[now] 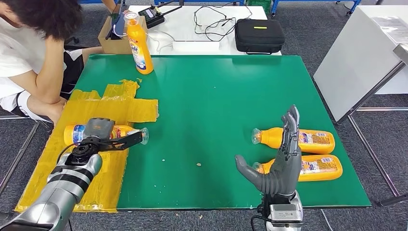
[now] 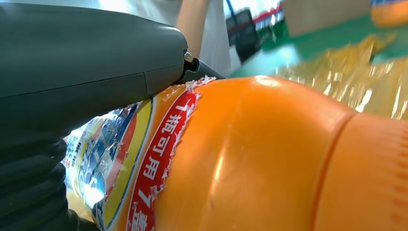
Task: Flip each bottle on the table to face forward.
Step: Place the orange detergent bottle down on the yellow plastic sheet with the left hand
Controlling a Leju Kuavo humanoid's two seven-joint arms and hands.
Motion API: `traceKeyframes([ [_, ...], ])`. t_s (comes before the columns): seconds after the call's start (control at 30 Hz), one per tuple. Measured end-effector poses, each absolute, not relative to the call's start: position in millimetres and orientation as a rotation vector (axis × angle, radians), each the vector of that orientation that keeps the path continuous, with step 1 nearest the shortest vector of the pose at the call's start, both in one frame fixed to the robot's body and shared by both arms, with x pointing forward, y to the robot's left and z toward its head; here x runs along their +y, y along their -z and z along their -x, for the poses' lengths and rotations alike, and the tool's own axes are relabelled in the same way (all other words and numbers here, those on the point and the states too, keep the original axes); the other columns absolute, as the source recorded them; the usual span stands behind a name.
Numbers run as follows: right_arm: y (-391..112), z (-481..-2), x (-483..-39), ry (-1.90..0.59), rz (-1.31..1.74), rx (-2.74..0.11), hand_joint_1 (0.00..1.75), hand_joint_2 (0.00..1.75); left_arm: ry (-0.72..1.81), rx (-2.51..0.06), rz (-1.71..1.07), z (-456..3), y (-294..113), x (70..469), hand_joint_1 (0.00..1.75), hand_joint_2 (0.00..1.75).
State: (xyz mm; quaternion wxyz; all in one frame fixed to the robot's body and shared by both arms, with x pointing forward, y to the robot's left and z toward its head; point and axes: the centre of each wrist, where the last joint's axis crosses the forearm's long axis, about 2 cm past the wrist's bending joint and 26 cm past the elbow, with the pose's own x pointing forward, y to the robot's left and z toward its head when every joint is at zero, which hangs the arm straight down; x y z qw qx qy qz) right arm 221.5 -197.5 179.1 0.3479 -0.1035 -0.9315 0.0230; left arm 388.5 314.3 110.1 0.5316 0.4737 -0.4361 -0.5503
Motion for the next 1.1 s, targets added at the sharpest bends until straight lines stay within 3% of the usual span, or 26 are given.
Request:
traceKeyframes([
  [0.13, -179, -225, -197, -0.071, 0.263, -2.396, 0.0, 1.75, 1.292, -1.054, -0.997, -392, -108, 316, 1.75, 1.75],
  [0.2, -178, -227, -197, -0.079, 0.261, -2.389, 0.0, 1.75, 1.276, -1.07, -0.931, -393, -106, 316, 0.88, 1.75],
  [0.27, -177, -229, -196, -0.089, 0.258, -2.382, 0.0, 1.75, 1.257, -1.091, -0.873, -394, -105, 316, 0.01, 0.87],
  [0.33, -175, -230, -195, -0.1, 0.251, -2.374, 0.0, 1.75, 1.235, -1.113, -0.841, -394, -104, 315, 0.0, 0.0],
  [0.8, -164, -230, -190, -0.208, 0.269, -2.326, 0.0, 1.75, 1.113, -1.24, -0.768, -382, -91, 305, 0.0, 0.0],
  [1.1, -159, -229, -195, -0.361, 0.433, -2.305, 0.0, 1.75, 0.939, -1.708, -0.85, -342, -99, 273, 0.0, 0.0],
])
